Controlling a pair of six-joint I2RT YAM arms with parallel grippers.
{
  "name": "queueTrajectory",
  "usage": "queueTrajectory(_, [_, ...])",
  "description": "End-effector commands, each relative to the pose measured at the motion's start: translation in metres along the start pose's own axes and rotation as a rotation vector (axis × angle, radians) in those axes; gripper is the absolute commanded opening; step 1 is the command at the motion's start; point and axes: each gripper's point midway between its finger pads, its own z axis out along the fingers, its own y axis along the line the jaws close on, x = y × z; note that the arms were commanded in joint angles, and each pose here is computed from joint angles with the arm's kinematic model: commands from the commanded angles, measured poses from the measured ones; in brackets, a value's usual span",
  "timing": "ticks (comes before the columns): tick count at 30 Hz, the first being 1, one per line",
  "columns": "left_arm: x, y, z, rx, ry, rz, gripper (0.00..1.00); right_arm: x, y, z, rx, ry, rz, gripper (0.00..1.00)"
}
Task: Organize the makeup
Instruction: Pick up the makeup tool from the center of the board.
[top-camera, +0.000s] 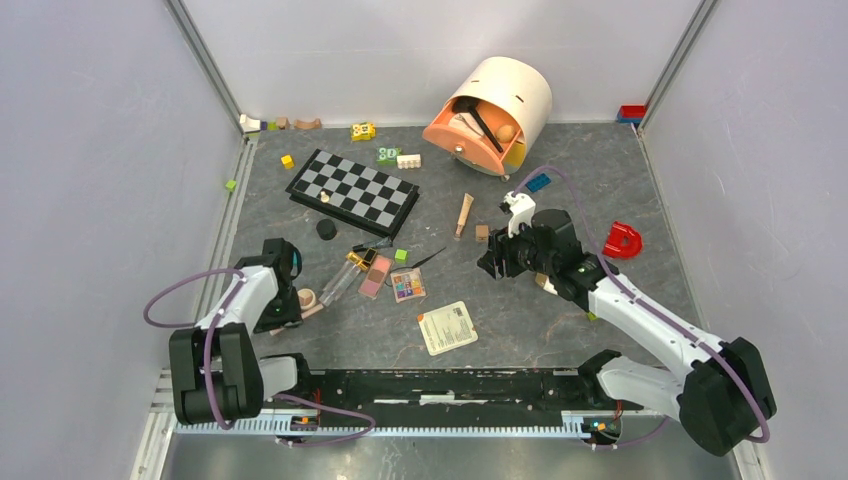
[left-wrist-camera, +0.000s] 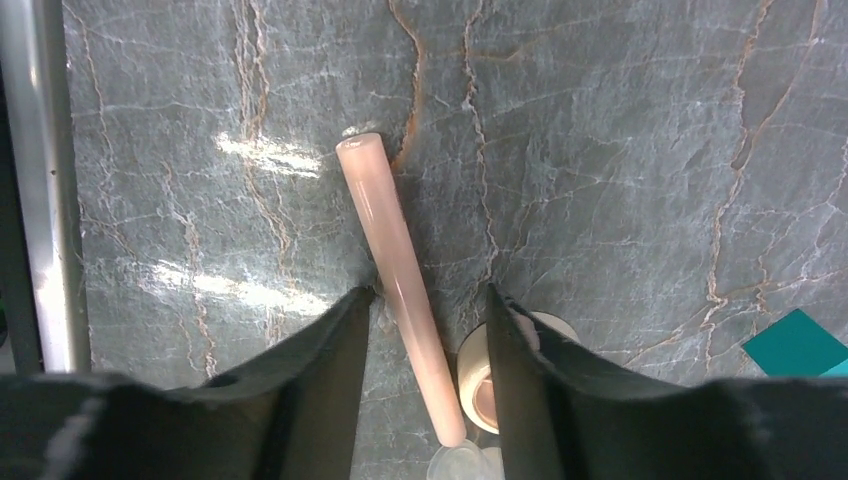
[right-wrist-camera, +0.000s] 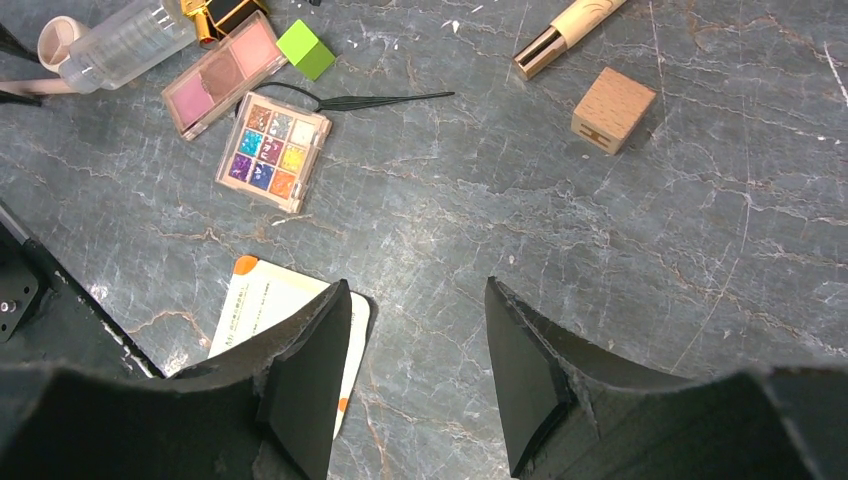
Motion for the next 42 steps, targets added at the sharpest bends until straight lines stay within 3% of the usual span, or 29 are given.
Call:
queueTrajectory(1, [0.009,-0.013,0.007,0.034,0.029,0.023,0.41,-0.027,0.005,-0.008,-0.004,-0.076,-0.036,0.58])
queueTrajectory(10, [0.007,-0.01,0.004,0.049,0.032,0.036,0.07,-0.029,0.003,-0.014,0.018,-0.089,-0.038,0.59])
queueTrajectory(15, [-0.01,-0.012,-0.015,0.091,-0.014,0.045,0.03,-0.031,0.002,-0.02,0.03,-0.105,-0.037,0.59])
queueTrajectory(19, [-0.023,-0.027,-0.043,0.215,-0.029,0.066,0.02,-0.032,0.001,-0.024,0.043,-0.114,-0.035,0.59])
queueTrajectory(24, [-0.01,-0.055,-0.085,0.399,0.075,0.222,0.02,-0.036,0.001,-0.029,0.055,-0.126,-0.038,0.59])
queueTrajectory(32, [0.076,-0.102,-0.14,0.766,0.4,0.672,0.02,-0.035,-0.001,-0.031,0.058,-0.137,-0.047,0.6])
queueTrajectory(37, [0.162,-0.09,-0.186,0.888,0.435,1.048,0.02,-0.034,0.003,-0.029,0.035,-0.135,-0.057,0.6])
queueTrajectory(42, [0.244,-0.063,-0.239,1.168,0.62,1.233,0.02,-0.036,0.009,-0.031,0.005,-0.146,-0.061,0.6])
